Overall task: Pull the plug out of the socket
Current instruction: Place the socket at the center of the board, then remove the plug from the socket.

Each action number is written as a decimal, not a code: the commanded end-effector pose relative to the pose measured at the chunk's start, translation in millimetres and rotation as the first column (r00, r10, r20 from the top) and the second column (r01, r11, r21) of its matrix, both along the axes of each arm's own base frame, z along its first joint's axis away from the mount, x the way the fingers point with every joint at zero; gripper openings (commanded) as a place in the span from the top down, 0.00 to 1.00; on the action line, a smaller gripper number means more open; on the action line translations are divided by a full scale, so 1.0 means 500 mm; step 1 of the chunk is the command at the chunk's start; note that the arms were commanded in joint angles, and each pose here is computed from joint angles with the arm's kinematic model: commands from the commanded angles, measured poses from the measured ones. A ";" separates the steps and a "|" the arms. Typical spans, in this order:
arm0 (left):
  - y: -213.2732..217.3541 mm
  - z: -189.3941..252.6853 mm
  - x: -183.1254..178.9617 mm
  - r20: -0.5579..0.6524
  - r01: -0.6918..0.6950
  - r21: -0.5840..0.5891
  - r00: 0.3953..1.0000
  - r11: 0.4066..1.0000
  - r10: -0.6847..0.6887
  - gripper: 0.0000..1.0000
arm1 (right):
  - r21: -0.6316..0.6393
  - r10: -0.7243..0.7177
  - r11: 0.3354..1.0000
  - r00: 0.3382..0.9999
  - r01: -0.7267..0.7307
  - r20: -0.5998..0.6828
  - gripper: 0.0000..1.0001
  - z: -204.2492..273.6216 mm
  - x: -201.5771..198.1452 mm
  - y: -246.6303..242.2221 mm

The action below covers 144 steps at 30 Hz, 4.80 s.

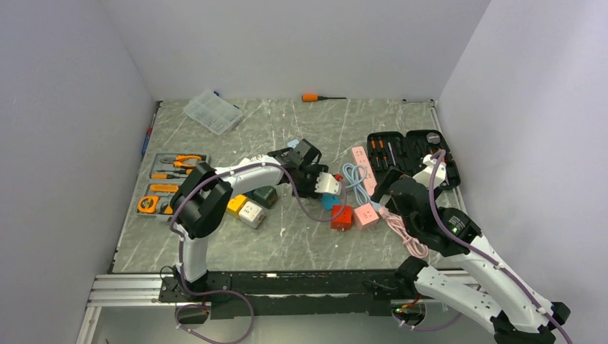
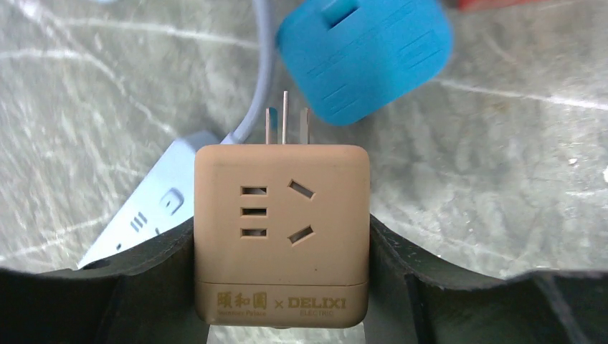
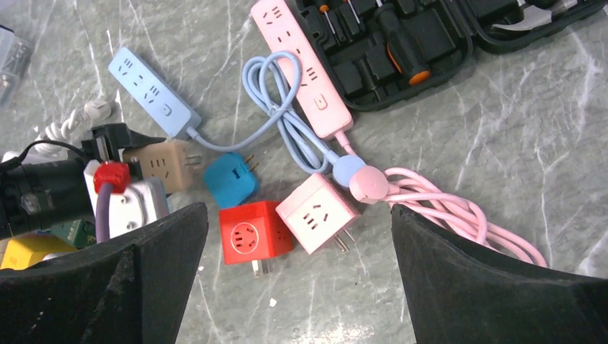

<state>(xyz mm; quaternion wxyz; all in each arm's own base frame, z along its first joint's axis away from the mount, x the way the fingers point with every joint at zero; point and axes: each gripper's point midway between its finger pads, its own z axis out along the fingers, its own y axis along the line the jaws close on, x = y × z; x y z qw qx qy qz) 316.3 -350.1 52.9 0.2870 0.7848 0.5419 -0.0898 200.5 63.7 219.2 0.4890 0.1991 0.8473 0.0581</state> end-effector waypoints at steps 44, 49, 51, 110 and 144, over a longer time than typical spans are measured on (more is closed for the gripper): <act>0.267 0.454 0.095 -0.471 -0.690 -0.195 0.689 0.697 0.550 0.01 | -0.130 0.260 0.962 0.953 -0.241 0.156 0.00 0.183 0.134 0.140; 0.462 0.411 0.079 -0.628 -0.848 -0.155 0.481 0.507 0.612 0.01 | -0.081 0.402 0.915 0.893 -0.394 0.203 0.00 0.216 0.183 0.252; 0.530 0.371 0.048 -0.657 -0.880 -0.095 0.407 0.466 0.634 0.01 | -0.041 0.478 0.875 0.847 -0.483 0.233 0.00 0.229 0.196 0.311; 0.659 0.127 -0.080 -0.452 -0.914 -0.021 0.371 0.406 0.811 1.00 | -0.164 0.781 0.624 0.616 -0.764 0.106 0.09 -0.007 0.128 0.658; 0.567 0.259 -0.063 -0.405 -0.887 -0.130 0.456 0.443 0.793 1.00 | 0.116 0.925 0.274 0.295 -0.955 0.242 0.13 -0.114 0.125 0.847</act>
